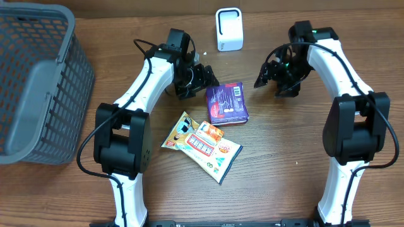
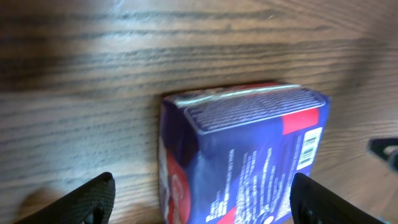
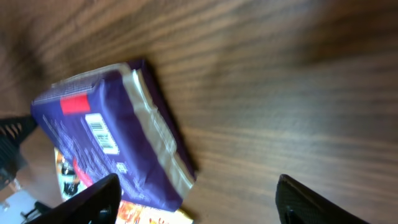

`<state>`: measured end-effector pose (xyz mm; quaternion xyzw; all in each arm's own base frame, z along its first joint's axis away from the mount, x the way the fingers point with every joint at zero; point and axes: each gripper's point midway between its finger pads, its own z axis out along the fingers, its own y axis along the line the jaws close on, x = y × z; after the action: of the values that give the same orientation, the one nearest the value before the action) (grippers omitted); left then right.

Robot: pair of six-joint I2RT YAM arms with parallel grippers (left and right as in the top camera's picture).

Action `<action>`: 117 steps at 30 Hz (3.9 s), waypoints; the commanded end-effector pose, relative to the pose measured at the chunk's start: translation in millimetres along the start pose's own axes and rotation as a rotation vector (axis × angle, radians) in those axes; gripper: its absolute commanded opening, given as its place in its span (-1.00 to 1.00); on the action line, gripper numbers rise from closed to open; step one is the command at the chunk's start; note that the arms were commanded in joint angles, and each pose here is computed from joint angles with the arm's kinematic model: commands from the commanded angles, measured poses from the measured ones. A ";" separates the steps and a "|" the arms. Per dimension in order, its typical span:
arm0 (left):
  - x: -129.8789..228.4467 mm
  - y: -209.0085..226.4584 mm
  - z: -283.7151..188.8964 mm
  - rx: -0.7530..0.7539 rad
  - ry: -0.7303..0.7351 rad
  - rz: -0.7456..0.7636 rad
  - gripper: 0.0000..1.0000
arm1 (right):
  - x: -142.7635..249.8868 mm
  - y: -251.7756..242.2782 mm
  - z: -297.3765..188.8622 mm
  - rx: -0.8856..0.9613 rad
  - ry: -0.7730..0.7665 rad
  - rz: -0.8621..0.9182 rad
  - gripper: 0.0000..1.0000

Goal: Scan the item barcode

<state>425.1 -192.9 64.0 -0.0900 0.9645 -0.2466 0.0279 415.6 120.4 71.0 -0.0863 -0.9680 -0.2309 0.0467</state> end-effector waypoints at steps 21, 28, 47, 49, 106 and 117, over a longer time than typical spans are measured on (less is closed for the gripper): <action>-0.5 19.5 4.5 -0.101 -0.026 0.010 0.98 | -2.2 6.6 18.6 -0.001 -0.036 -0.053 1.00; -6.6 46.8 -7.9 -0.122 -0.017 -0.070 0.99 | -1.4 9.8 29.1 -0.020 -0.037 -0.040 0.99; -7.0 72.7 -14.0 -0.242 -0.044 -0.168 1.00 | 25.2 30.5 58.3 -0.170 0.053 -0.092 0.45; -5.8 72.6 -13.9 -0.244 -0.039 -0.169 1.00 | 24.9 30.5 55.2 -0.195 0.058 -0.081 0.45; 5.7 52.6 -2.9 -0.243 -0.018 -0.086 1.00 | 27.5 47.9 48.2 -0.325 0.066 -0.177 0.31; 5.3 52.5 -2.9 -0.242 -0.019 -0.086 1.00 | 24.0 44.9 49.2 -0.305 0.051 -0.183 0.85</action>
<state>413.7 -146.5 43.5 -0.1486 0.9797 -0.1336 0.0155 395.7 190.1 46.8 -0.0011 -0.9209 -0.3867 0.0484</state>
